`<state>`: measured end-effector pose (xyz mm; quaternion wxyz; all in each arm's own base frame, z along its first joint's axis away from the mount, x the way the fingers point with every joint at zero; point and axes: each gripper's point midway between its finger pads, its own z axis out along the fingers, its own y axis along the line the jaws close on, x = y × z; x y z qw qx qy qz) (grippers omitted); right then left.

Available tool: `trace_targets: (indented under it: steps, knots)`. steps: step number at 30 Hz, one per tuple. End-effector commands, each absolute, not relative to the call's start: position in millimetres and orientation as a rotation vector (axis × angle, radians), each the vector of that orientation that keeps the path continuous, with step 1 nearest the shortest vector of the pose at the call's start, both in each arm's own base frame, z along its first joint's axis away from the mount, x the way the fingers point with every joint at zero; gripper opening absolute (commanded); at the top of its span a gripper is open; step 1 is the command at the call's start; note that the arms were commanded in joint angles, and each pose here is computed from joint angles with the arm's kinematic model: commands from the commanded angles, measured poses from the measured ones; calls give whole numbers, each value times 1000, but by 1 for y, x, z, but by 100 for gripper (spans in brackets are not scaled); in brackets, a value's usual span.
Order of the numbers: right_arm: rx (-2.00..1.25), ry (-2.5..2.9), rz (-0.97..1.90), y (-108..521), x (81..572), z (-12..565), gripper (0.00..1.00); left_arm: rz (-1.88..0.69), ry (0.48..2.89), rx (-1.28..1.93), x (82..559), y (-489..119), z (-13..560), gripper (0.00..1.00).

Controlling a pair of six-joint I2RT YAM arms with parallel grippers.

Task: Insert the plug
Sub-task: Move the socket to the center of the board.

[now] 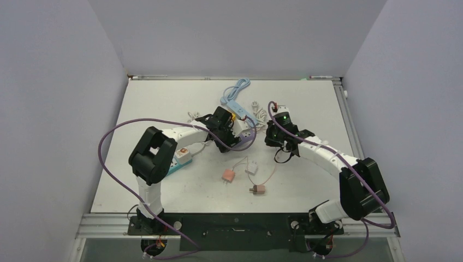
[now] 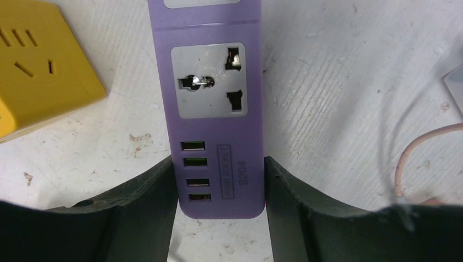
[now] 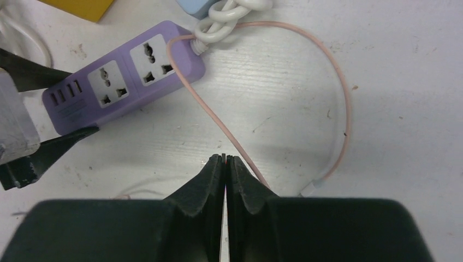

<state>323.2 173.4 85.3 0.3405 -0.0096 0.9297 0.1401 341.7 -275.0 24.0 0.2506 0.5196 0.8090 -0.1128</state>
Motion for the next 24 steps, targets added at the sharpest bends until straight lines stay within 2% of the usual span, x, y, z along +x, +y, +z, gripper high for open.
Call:
trace_targets:
  steps: [1,3,5,7,13,14,16,17,20,22,24]
  knots:
    - [32,2345,276,157,329,106,5,-247,2131,1427,346,-266,41,46]
    - [103,2305,222,144,327,116,5,-227,2129,1438,342,-260,42,38]
    - [175,2256,176,129,324,125,5,-211,2128,1444,338,-253,42,25]
    - [256,2226,109,111,320,128,5,-202,2119,1445,336,-249,44,16]
    - [409,2164,-3,76,308,135,5,-162,2096,1478,327,-237,45,13]
    - [373,2164,44,84,309,138,11,-161,2089,1481,326,-236,46,13]
    - [266,2177,158,105,313,141,40,-160,2077,1475,327,-236,49,13]
    - [189,2181,232,120,315,143,50,-159,2075,1473,327,-236,49,14]
    - [-12,2184,379,160,314,152,75,-165,2078,1452,331,-239,51,15]
    - [-128,2179,483,181,313,156,82,-172,2081,1445,331,-240,50,15]
    - [-217,2193,547,196,312,154,84,-173,2085,1436,331,-240,48,15]
